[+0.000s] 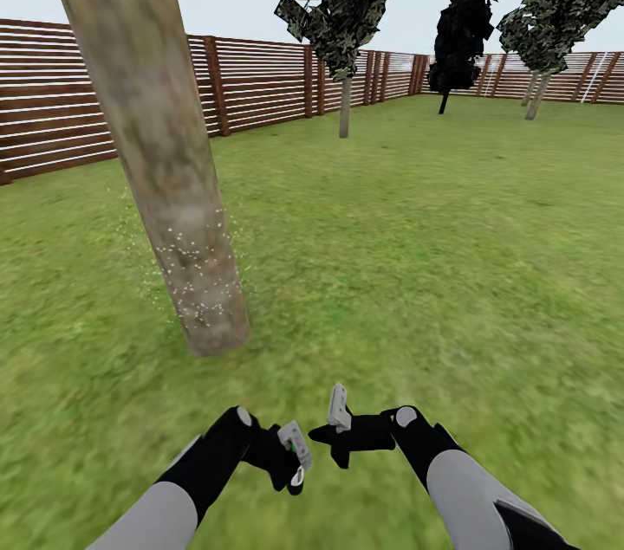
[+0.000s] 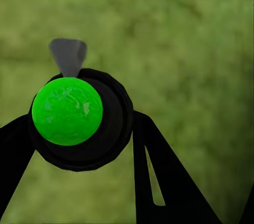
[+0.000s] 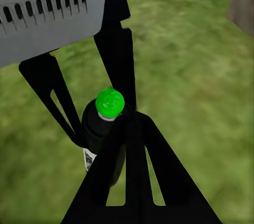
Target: In the garden, pick up the pesticide atomizer on the floor and spray pesticide onto both trees until each tree trunk is fully covered.
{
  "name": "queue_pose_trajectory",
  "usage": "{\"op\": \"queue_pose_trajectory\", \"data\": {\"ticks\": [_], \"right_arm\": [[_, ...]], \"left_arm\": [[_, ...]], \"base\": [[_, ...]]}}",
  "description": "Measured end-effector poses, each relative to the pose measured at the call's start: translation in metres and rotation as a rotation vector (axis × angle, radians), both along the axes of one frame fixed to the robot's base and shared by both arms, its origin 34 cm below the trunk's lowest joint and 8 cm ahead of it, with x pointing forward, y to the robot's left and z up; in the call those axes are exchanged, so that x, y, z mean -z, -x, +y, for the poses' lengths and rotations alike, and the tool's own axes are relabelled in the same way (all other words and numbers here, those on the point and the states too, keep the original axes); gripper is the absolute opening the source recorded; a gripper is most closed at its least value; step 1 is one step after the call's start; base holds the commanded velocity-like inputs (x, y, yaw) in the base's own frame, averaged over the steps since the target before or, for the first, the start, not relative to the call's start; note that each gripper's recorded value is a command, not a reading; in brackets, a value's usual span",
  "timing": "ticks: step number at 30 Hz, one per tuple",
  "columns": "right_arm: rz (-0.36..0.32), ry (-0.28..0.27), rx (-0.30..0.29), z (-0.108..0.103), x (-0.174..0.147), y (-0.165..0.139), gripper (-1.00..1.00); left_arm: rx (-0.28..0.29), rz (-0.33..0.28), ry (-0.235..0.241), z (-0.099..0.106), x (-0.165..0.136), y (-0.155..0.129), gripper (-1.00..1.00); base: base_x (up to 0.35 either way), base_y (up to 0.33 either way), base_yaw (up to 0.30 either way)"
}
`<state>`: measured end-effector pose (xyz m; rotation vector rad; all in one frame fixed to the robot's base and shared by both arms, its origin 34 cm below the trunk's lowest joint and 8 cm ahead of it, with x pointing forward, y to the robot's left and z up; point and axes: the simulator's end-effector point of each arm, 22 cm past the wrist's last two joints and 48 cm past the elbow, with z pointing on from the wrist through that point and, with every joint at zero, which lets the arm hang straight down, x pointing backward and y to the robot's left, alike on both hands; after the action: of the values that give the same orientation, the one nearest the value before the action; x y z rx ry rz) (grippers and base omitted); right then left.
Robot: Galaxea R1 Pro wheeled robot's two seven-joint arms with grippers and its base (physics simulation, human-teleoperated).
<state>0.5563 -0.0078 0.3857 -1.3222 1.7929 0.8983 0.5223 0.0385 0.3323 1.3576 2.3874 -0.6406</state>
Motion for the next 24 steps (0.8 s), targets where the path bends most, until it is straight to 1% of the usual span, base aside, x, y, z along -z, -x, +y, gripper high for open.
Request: {"op": "queue_pose_trajectory", "data": {"ticks": [4, 8, 11, 12, 24], "right_arm": [[0.000, 0.000, 0.001, 0.000, 0.000, 0.000, -1.00], [0.000, 0.000, 0.000, 0.000, 0.000, 0.000, -1.00], [0.000, 0.000, 0.000, 0.000, 0.000, 0.000, -1.00], [0.000, 0.000, 0.000, 0.000, 0.000, 0.000, -1.00], [0.000, 0.000, 0.000, 0.000, 0.000, 0.000, -1.00]], "left_arm": [[0.003, -0.003, 0.008, -0.006, -0.002, 0.000, -1.00], [-0.004, -0.020, 0.017, -0.007, -0.008, -0.007, -1.00], [-0.026, -0.012, 0.058, -0.014, -0.014, -0.010, -1.00], [-0.029, -0.011, 0.063, -0.015, -0.015, -0.010, -1.00], [-0.033, -0.010, 0.069, -0.016, -0.015, -0.010, -1.00]], "base": [[0.000, 0.000, 0.000], [0.000, 0.000, 0.000], [0.000, 0.000, 0.000], [0.000, 0.000, 0.000], [0.000, 0.000, 0.000]]}}
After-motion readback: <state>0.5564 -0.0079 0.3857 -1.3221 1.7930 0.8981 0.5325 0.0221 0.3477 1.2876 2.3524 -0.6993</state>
